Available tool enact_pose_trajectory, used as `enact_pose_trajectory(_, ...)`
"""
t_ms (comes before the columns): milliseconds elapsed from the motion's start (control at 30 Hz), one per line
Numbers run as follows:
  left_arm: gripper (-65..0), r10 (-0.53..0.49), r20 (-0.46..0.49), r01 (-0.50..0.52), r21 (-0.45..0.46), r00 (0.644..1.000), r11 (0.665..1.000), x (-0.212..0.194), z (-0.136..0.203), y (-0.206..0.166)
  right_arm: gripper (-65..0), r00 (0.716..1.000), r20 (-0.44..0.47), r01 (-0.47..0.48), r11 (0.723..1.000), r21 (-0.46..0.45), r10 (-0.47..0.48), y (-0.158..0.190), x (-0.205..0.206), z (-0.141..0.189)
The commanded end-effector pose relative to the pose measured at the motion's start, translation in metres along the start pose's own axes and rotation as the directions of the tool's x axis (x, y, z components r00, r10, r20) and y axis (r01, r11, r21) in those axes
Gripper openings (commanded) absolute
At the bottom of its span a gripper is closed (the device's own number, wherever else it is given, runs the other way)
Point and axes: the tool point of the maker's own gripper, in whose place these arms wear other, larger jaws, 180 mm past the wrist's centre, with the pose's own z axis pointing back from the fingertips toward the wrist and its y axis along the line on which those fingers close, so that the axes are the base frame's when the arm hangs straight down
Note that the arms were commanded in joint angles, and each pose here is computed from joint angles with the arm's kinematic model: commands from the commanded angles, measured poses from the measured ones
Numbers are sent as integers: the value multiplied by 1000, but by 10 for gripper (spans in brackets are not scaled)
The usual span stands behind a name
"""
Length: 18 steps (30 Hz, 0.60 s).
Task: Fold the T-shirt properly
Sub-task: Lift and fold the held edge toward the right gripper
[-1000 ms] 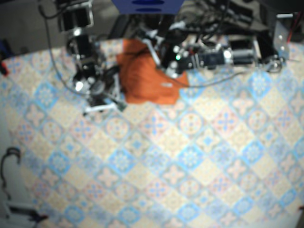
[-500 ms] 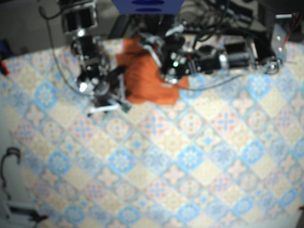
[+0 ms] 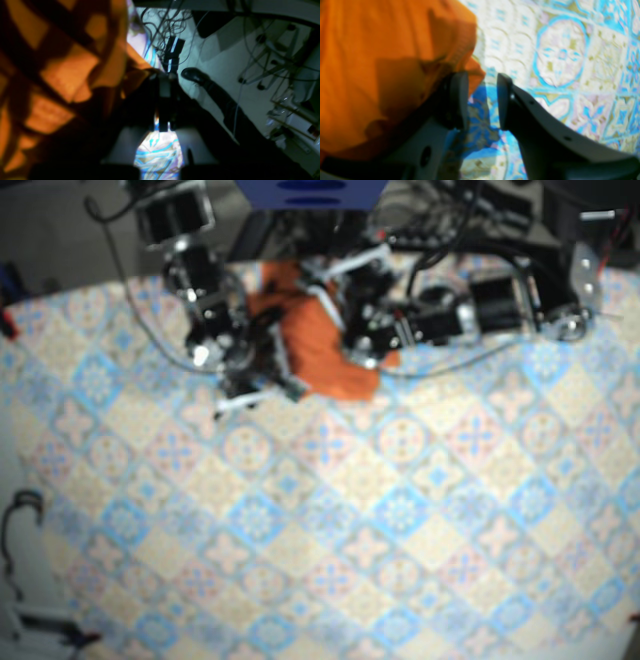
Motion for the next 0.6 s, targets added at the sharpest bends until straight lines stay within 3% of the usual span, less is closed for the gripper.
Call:
enact_pose_trajectory(0, -650, 8, -78, -1, 94, 997, 996, -19, 13, 25, -458, 1000, 22, -6, 1000, 0, 6, -1, 7, 0)
enact_pose_trajectory(567, -650, 72, -149, -36, 235, 986, 971, -63, 65, 75, -458, 1000, 9, -30, 999, 41, 30, 16, 5, -5)
